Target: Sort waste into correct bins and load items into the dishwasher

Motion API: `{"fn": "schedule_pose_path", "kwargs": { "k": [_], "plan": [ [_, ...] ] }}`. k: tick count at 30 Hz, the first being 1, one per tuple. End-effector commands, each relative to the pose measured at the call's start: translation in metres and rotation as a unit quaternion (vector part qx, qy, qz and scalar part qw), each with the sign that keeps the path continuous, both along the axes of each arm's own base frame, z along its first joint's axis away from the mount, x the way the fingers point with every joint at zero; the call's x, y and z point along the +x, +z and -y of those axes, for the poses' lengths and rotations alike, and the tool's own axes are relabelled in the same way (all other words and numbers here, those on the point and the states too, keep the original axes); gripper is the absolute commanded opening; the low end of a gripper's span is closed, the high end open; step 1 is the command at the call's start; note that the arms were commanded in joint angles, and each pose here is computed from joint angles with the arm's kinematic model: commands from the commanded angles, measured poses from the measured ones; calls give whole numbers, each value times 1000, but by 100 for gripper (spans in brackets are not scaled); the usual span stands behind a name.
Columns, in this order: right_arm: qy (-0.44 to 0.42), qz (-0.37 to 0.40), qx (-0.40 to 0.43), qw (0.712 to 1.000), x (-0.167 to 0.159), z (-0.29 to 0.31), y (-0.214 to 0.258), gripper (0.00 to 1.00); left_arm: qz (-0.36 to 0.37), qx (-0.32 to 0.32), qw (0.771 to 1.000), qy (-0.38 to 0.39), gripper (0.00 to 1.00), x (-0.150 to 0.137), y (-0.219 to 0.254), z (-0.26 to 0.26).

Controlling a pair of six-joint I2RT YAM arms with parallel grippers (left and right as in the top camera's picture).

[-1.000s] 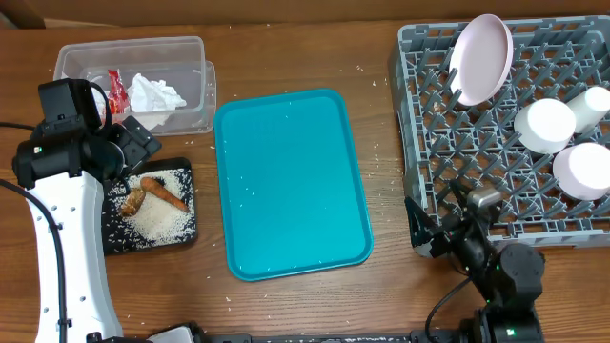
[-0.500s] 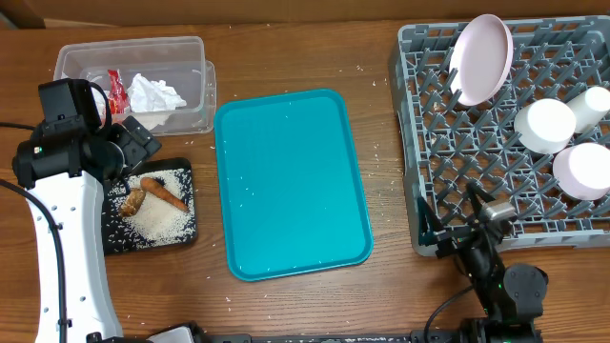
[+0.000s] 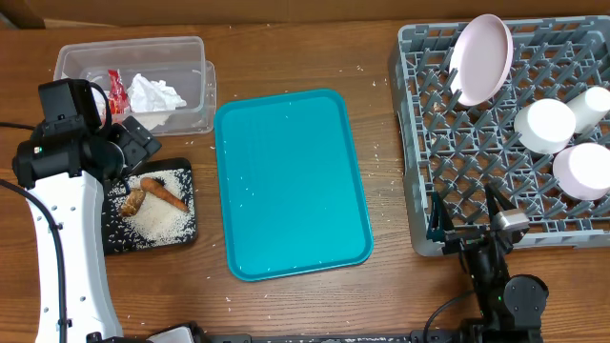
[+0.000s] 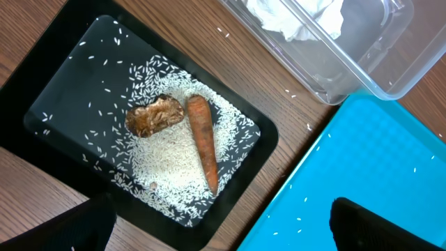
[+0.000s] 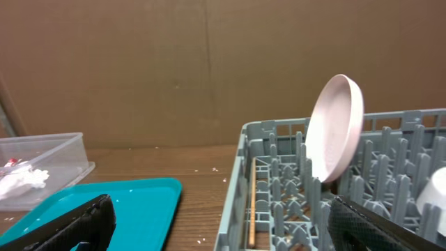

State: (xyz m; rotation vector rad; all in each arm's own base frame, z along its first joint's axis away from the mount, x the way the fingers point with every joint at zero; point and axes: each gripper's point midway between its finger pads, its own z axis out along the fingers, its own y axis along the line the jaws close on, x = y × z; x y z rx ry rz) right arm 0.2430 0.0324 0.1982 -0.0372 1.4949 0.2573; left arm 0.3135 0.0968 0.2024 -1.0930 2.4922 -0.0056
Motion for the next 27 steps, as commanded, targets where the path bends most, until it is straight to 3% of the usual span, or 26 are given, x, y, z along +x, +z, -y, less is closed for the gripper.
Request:
{"fn": "schedule_pose_path", "kwargs": {
  "k": [1, 3, 27],
  "plan": [
    [-30, -23, 5, 999, 2, 11, -14, 100, 0, 3, 1000, 4, 100, 1, 1, -3],
    [-34, -53, 4, 998, 2, 12, -28, 100, 0, 3, 1000, 4, 100, 1, 1, -3],
    [-50, -51, 2, 997, 3, 17, -28, 100, 0, 3, 1000, 4, 100, 1, 1, -3]
  ]
}}
